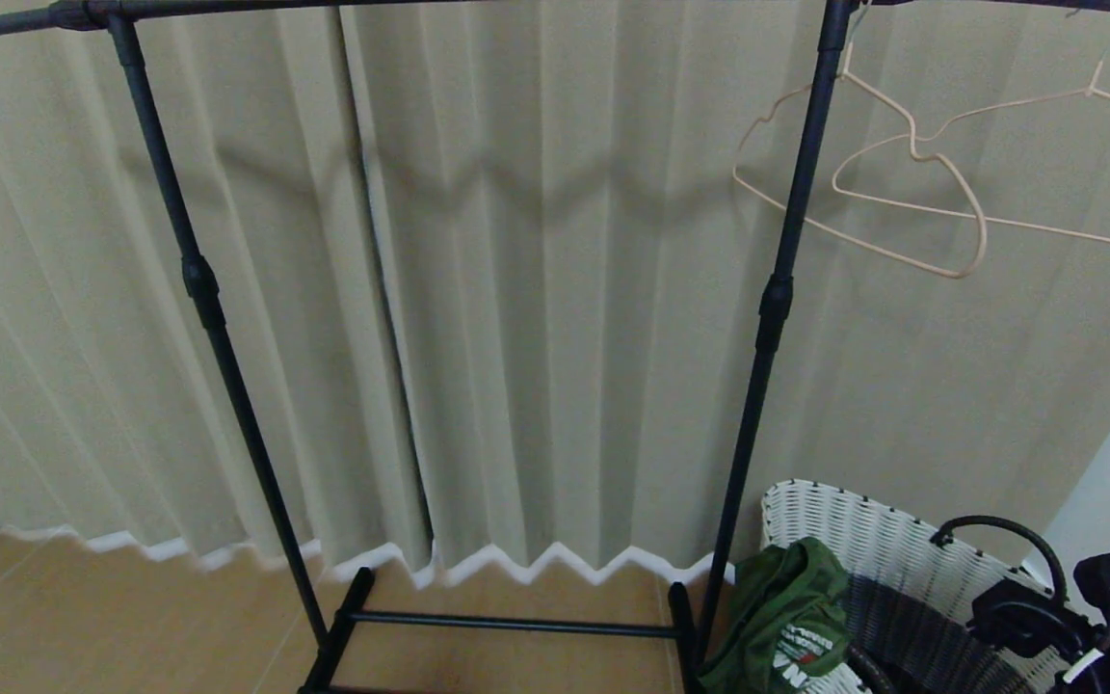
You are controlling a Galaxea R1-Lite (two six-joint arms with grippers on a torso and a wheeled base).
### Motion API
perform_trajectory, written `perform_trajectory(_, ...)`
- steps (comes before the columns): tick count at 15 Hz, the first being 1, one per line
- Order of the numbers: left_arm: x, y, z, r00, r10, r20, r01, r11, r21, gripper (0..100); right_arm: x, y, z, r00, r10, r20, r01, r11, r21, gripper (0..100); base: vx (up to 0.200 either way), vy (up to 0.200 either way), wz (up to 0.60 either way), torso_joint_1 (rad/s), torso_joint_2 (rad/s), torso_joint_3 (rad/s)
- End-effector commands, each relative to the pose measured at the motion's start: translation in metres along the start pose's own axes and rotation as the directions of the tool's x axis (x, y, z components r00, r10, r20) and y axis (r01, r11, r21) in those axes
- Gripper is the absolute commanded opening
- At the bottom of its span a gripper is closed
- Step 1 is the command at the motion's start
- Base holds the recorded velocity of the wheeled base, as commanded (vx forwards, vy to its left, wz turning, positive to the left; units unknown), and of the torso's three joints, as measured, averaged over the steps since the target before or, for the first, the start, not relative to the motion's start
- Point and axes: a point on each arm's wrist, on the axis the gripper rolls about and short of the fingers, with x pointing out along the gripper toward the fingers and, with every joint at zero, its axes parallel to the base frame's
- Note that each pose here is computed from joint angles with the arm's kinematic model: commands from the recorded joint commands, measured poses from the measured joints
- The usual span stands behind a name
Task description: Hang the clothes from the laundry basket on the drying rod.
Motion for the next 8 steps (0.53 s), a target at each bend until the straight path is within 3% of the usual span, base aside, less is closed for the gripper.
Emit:
perform_trajectory(1, 0.000, 0.000, 0.000, 1.000, -0.001, -0.001, 0.001, 1.000, 0.000, 100, 0.004, 0.001, 0.000, 1.000, 0.009, -0.024, -0.009, 1.000, -0.003, 100, 0.000, 0.000, 0.00, 0.000, 0.00, 0.000)
perform_trajectory(2, 0.000, 0.000, 0.000, 1.000, 0.001, 0.001, -0.001, 1.000, 0.000, 100, 0.004, 0.001, 0.000, 1.000, 0.009, -0.024, -0.009, 1.000, -0.003, 100, 0.000, 0.000, 0.00, 0.000, 0.00, 0.000)
perform_trajectory(3, 0.000, 0.000, 0.000, 1.000, -0.001, -0.001, 0.001, 1.000, 0.000, 100, 0.004, 0.001, 0.000, 1.000, 0.008, -0.022, -0.008, 1.000, -0.003, 0, 0.000, 0.000, 0.00, 0.000, 0.00, 0.000)
perform_trajectory(8, 0.000, 0.000, 0.000, 1.000, 0.001, 0.001, -0.001, 1.000, 0.000, 100, -0.009, 0.002, -0.008, 0.999, -0.014, 0.045, 0.014, 1.000, 0.011, 0, 0.000, 0.000, 0.00, 0.000, 0.00, 0.000)
